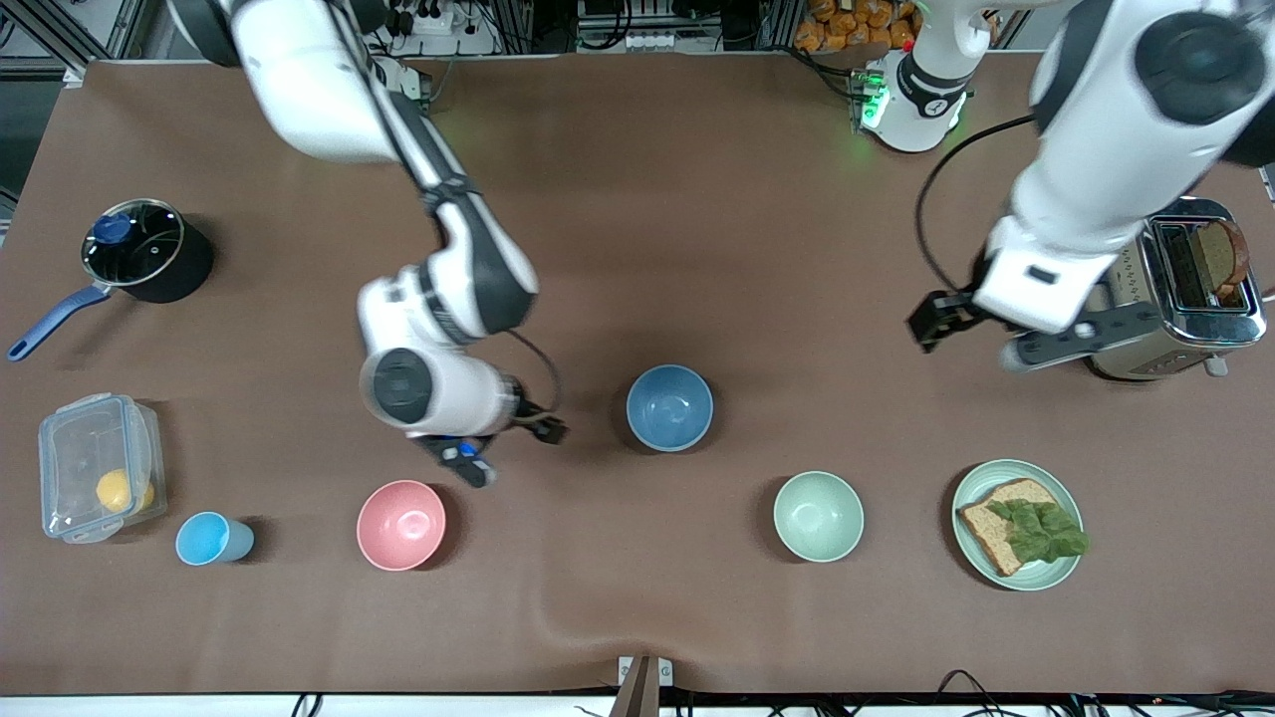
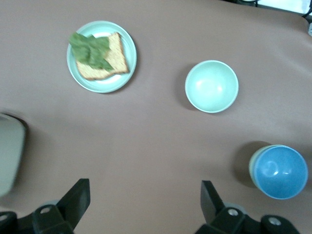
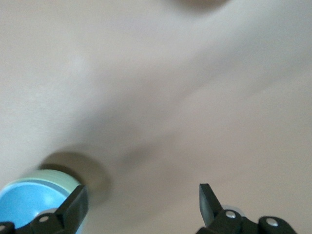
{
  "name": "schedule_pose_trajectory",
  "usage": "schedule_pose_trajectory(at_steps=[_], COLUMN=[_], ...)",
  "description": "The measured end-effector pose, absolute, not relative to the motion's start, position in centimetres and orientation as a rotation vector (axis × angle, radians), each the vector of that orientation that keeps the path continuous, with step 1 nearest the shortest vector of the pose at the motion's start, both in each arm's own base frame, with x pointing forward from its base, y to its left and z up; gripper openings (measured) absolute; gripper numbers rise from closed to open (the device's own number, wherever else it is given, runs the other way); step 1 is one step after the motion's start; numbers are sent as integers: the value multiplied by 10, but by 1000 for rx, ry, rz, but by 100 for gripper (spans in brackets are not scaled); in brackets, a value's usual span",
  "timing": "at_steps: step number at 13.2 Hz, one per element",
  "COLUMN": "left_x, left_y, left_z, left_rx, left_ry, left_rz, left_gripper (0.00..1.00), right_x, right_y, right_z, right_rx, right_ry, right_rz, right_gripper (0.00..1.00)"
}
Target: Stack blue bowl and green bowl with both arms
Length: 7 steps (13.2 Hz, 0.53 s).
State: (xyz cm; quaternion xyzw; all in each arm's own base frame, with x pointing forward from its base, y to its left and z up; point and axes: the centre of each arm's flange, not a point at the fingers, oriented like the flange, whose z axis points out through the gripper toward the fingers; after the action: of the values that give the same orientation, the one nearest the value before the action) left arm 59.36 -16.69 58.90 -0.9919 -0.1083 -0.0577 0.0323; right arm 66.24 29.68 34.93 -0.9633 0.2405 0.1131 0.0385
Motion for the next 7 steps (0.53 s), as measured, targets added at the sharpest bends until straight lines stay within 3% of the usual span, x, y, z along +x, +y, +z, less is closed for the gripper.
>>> schedule_pose_trajectory(at_steps=[3,7], left_x=[589,583], left_y=[-114,-76], left_z=[611,621], left_rx=[-3024,-3007], left_ry=[-286,-261], left_rz=[-162,-133], left_gripper=[100,100], right_x=[668,651], right_y=[216,95], right_z=[401,466], right_rx=[-3045,-3127], right_ry=[418,190], right_rz=[274,179], right_gripper=[100,100])
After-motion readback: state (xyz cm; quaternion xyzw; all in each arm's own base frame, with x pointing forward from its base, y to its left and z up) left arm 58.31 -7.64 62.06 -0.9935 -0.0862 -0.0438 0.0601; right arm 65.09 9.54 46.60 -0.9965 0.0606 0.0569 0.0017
